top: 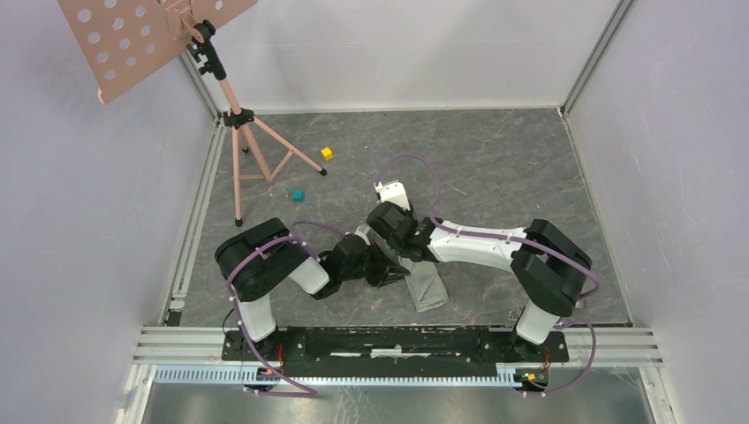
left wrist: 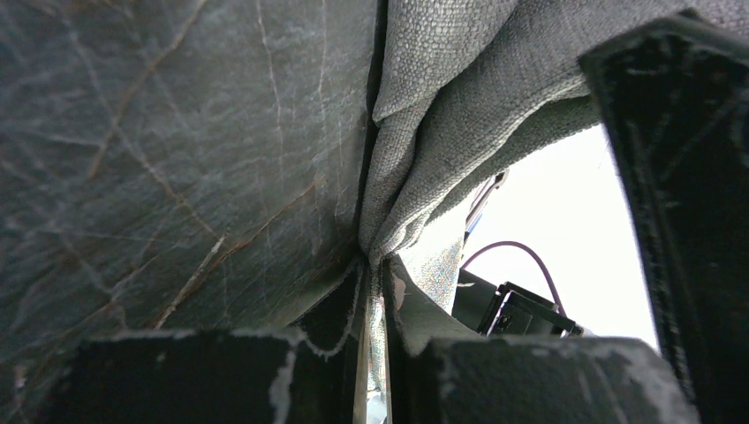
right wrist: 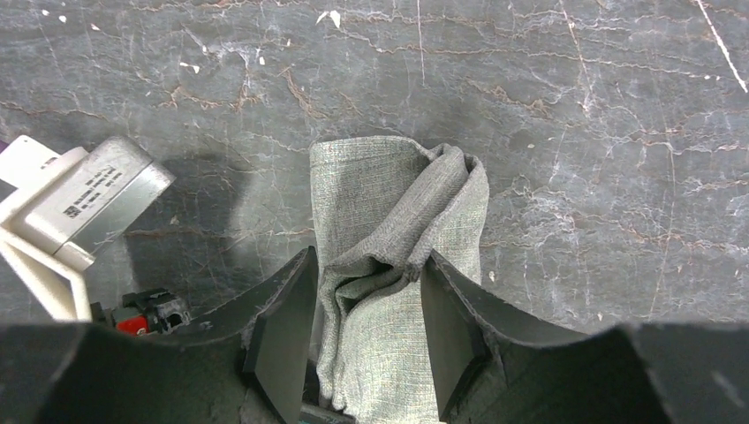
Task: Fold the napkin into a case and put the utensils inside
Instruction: Pick up the top corner of the smaller rectangle folded napkin.
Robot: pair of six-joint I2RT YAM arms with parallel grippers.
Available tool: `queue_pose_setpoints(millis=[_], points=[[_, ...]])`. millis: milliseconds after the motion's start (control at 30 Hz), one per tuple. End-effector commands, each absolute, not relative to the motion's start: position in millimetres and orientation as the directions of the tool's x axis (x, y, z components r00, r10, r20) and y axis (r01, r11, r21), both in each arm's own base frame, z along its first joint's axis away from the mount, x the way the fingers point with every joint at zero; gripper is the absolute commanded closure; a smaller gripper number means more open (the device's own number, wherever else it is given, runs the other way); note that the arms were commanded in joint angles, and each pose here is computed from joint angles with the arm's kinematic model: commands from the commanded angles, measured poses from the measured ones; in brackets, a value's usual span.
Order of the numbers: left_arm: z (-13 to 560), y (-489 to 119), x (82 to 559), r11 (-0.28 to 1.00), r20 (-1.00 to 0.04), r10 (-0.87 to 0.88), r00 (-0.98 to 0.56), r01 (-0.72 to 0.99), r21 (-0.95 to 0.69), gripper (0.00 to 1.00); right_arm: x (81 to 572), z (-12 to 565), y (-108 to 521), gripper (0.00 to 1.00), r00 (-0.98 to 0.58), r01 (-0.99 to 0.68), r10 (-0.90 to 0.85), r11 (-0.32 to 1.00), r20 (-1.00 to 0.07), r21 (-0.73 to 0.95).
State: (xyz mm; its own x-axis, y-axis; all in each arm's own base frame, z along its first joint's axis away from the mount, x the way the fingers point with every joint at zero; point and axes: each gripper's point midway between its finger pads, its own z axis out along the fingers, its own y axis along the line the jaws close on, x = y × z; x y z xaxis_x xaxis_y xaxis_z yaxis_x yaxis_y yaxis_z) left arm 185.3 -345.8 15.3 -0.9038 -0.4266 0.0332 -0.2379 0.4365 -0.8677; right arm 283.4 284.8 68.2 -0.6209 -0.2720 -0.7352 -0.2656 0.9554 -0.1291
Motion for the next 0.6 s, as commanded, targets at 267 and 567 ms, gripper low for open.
queue_pose_setpoints(millis=[267, 567], points=[[-21, -325, 178, 0.558, 0.001, -0.440, -0.898, -0.274, -0.783, 0.93, 292, 72, 295, 0.57, -0.597, -0.230, -0.229, 0.967, -0.769, -0.109], [-22, -321, 176, 0.567, -0.006, -0.444, -0.896, -0.276, -0.776, 0.88, 292, 86, 290, 0.92, -0.551, -0.230, -0.195, 0.970, -0.812, -0.076]])
